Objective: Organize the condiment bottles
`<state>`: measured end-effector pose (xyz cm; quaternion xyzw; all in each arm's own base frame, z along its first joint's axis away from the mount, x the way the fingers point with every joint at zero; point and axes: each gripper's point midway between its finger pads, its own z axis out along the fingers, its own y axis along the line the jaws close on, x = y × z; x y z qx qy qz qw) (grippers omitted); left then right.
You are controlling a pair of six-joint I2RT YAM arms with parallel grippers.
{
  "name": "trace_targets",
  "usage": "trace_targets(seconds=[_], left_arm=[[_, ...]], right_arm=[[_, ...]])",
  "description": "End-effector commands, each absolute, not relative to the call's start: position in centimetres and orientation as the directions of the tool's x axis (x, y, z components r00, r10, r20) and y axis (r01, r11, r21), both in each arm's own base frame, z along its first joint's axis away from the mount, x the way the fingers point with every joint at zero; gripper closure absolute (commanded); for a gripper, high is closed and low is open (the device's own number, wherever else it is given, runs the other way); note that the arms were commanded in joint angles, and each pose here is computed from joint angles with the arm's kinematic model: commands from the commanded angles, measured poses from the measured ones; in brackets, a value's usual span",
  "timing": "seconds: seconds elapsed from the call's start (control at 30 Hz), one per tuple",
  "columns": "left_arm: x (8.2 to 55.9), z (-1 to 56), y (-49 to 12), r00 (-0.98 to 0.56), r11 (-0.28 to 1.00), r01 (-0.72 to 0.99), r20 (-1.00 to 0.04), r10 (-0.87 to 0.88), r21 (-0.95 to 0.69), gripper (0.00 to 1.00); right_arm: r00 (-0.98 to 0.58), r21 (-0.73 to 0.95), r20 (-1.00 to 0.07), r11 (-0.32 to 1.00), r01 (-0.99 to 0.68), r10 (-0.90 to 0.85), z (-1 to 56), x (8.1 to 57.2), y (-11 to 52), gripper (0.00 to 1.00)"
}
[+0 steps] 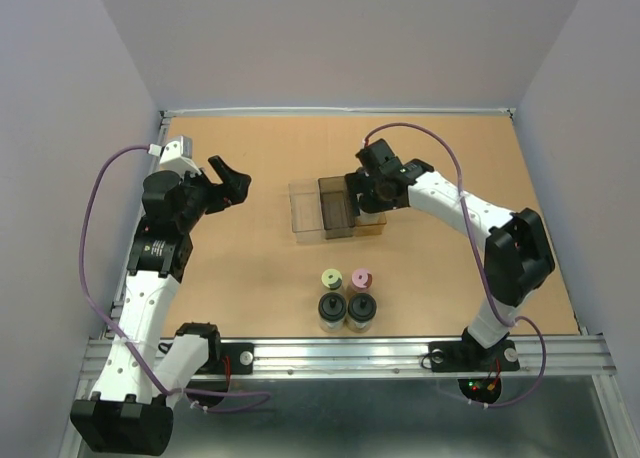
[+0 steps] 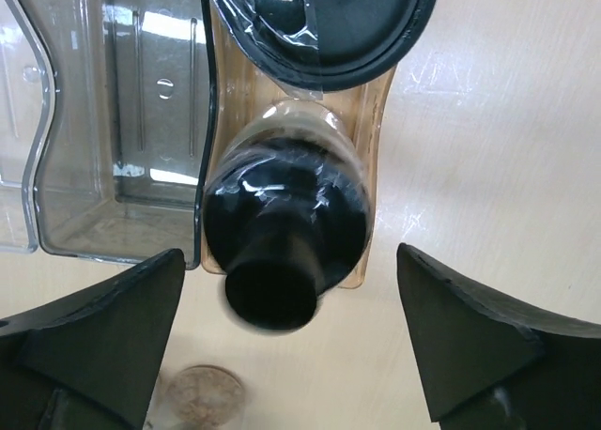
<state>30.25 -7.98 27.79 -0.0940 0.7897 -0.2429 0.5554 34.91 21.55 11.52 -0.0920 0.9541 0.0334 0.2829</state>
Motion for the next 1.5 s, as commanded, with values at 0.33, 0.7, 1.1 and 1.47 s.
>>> trace_targets(seconds=[0.33,0.7,1.1,1.47], left_arm=[[30.9,29.9,-8.6,-0.313,0.856,0.185,-0.854,-0.415,-0.483,0.01],[31.6,29.3,-9.3,-0.34,0.839,0.199,-0.839,-0.426,-0.507,0.01],[31.6,29.0,-9.3,-0.343,0.843,0.201,-0.841,-0.417,-0.5,0.01],[31.6,29.3,-9.1,-0.336,0.846,0.196,-0.845,-0.416,-0.495,0.01]], right_arm=[[-0.725,0.182,-0.675,0.921,-0.344,-0.138,23.9,30.4,22.9,0.0],[-0.801,0.207,-0.538,0.879,-0.429,-0.264,19.1,20.8,26.0,0.0],[-0.828,0.166,-0.447,0.878,-0.449,-0.339,14.6,17.9,25.6,0.08],[-0.84,0.203,-0.4,0.858,-0.472,-0.367,12.3,16.9,26.7,0.14]])
